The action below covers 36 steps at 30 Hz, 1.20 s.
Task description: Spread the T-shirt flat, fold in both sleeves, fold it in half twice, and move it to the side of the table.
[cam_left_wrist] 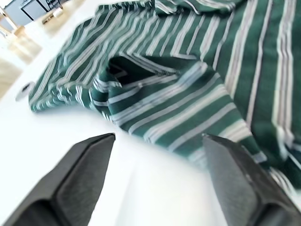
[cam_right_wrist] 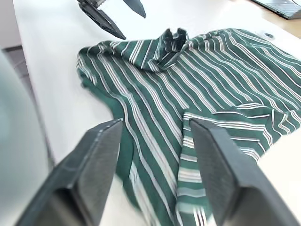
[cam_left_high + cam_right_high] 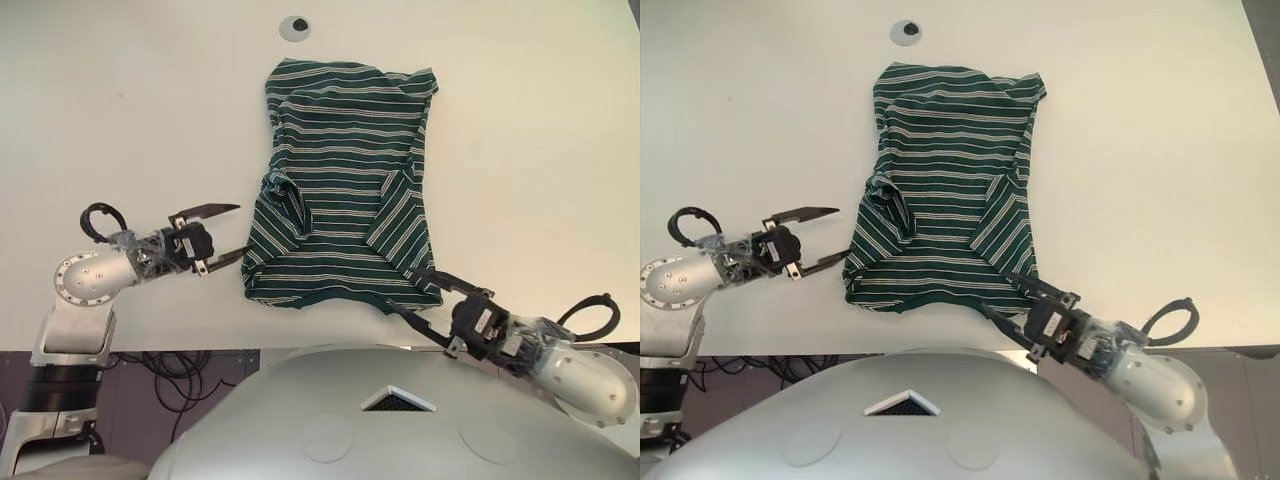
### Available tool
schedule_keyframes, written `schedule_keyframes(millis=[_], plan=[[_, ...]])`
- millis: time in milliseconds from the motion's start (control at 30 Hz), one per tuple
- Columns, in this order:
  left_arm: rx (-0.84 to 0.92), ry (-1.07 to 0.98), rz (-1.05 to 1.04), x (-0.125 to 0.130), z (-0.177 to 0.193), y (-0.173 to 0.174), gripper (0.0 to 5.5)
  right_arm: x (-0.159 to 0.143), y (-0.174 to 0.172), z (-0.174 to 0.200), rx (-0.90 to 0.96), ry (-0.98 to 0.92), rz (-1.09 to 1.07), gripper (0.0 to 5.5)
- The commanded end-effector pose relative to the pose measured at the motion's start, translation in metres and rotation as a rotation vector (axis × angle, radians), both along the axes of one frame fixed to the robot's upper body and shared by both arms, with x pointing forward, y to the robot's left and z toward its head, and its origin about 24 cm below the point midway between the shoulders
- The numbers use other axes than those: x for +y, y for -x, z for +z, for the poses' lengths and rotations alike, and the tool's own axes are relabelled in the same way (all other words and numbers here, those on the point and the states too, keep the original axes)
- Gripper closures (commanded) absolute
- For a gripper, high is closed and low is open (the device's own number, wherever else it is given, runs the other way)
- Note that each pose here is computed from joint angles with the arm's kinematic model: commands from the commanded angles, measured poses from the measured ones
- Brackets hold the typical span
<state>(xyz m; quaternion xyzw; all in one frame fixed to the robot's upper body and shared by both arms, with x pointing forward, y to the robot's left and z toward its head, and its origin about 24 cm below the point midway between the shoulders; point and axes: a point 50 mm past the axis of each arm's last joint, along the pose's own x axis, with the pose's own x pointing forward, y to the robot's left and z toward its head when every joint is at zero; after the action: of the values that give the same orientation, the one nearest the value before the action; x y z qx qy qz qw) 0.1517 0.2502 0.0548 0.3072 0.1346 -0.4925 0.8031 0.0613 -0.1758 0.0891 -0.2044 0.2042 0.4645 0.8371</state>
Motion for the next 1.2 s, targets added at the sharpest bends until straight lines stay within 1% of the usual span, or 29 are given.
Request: schedule_keyframes(millis=[33,67,133,267,333,533,600,767,900,1067,1133,1167,1200], plan=[[0.105,-0.074,-0.047,0.01,0.002,0.018,1.52,-0.023,0.014,-0.015,0.041,0.19,0.05,2.25],[0.158,-0.086,-0.057,0.012,0.001,0.023,1.43,-0.025,0.014,-0.019,0.035,0.217,0.056,2.25],[0.231,-0.104,-0.072,0.014,-0.002,0.03,1.43,-0.025,0.012,-0.027,0.018,0.248,0.065,2.25],[0.299,-0.137,-0.106,0.014,-0.003,0.035,1.43,-0.025,0.008,-0.045,0.002,0.312,0.105,2.25],[0.302,-0.145,-0.135,0.012,-0.002,0.034,1.43,-0.024,0.006,-0.053,-0.013,0.34,0.115,2.25],[0.24,-0.134,-0.236,-0.012,-0.006,0.029,1.43,-0.018,-0.004,-0.064,-0.067,0.369,0.113,2.25],[0.24,-0.137,-0.253,-0.017,-0.01,0.027,1.4,-0.017,-0.002,-0.066,-0.054,0.377,0.125,2.56],[0.258,-0.186,-0.311,-0.023,-0.018,0.026,2.21,-0.021,0.003,-0.073,-0.026,0.42,0.134,3.56],[0.267,-0.252,-0.316,-0.021,-0.026,0.02,2.73,-0.022,0.004,-0.074,-0.022,0.43,0.137,4.27],[0.328,-0.291,-0.295,-0.018,-0.032,0.018,3.36,-0.022,-0.001,-0.071,-0.053,0.427,0.123,5.16],[0.361,-0.284,-0.294,-0.018,-0.031,0.019,3.61,-0.021,-0.006,-0.069,-0.082,0.419,0.112,5.47],[0.382,-0.283,-0.296,-0.018,-0.03,0.019,3.7,-0.02,-0.009,-0.067,-0.096,0.413,0.105,5.5],[0.399,-0.287,-0.298,-0.018,-0.029,0.02,3.98,-0.019,-0.01,-0.064,-0.102,0.398,0.1,5.5]])
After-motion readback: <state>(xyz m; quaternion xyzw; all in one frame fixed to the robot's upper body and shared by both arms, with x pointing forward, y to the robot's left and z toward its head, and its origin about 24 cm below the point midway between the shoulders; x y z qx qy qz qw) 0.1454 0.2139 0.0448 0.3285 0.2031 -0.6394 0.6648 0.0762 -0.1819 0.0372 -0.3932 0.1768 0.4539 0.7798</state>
